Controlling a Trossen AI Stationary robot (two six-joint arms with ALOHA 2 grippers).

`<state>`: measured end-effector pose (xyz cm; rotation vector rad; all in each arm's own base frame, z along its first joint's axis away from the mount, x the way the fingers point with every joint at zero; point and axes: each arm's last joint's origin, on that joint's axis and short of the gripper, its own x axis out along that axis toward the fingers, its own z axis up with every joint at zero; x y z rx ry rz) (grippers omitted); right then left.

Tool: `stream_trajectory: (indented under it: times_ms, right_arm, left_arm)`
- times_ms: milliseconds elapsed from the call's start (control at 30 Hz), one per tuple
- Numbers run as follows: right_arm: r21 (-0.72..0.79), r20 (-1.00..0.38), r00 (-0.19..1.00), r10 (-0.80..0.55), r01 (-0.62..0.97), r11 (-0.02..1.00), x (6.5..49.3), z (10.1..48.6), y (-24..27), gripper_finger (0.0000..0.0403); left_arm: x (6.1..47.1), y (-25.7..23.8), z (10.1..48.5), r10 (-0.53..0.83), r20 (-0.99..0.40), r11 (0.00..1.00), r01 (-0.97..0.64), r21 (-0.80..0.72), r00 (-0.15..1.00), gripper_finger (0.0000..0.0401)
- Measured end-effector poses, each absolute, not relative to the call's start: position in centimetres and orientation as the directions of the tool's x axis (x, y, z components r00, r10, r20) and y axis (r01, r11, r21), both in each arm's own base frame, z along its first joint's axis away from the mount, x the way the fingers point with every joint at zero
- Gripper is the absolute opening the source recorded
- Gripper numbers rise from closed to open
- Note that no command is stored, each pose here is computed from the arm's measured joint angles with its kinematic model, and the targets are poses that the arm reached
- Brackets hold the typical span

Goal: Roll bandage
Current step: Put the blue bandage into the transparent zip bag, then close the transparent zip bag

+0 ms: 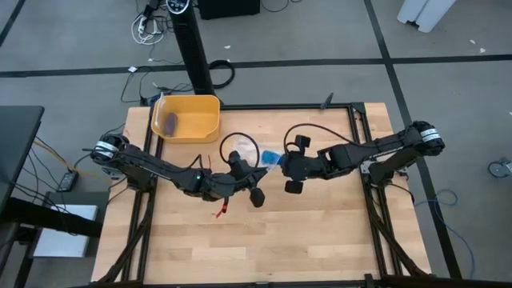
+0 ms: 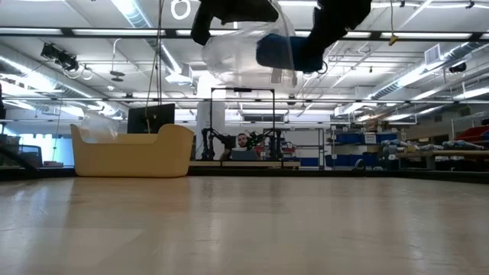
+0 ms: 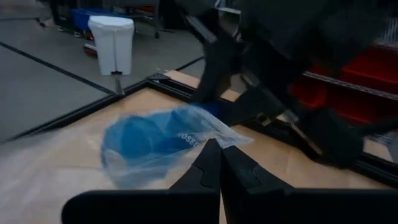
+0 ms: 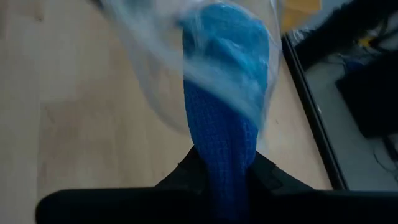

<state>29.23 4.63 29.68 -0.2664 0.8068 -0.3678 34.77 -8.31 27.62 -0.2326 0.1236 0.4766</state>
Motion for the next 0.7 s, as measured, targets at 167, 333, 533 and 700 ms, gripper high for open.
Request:
stream_trajectory:
  times_ms: [167, 333, 533, 700]
  right_arm:
    - [-0.371, -0.639, 0.659, -0.397, 0.187, 0.909, 29.4, 29.9, 5.0, 0.0093]
    - [-0.366, -0.648, 0.667, -0.367, 0.150, 0.919, 28.7, 30.2, 5.8, 0.0157]
    - [-0.323, -0.607, 0.739, -0.293, 0.108, 0.940, 26.4, 32.6, 6.9, 0.0196]
    - [-0.253, -0.555, 0.799, -0.230, 0.101, 0.962, 23.9, 35.0, 6.7, 0.0192]
  left_arm:
    - [34.9, -8.4, 27.5, 0.402, -0.177, 0.879, -0.433, -0.199, 0.898, 0.0001]
    - [35.0, -8.6, 27.7, 0.340, -0.168, 0.903, -0.371, -0.217, 0.925, 0.0001]
    - [35.2, -7.6, 27.2, 0.248, -0.145, 0.917, -0.281, -0.282, 0.958, 0.0001]
    - [34.7, -6.7, 26.4, 0.123, 0.012, 0.918, -0.109, -0.381, 0.992, 0.0000]
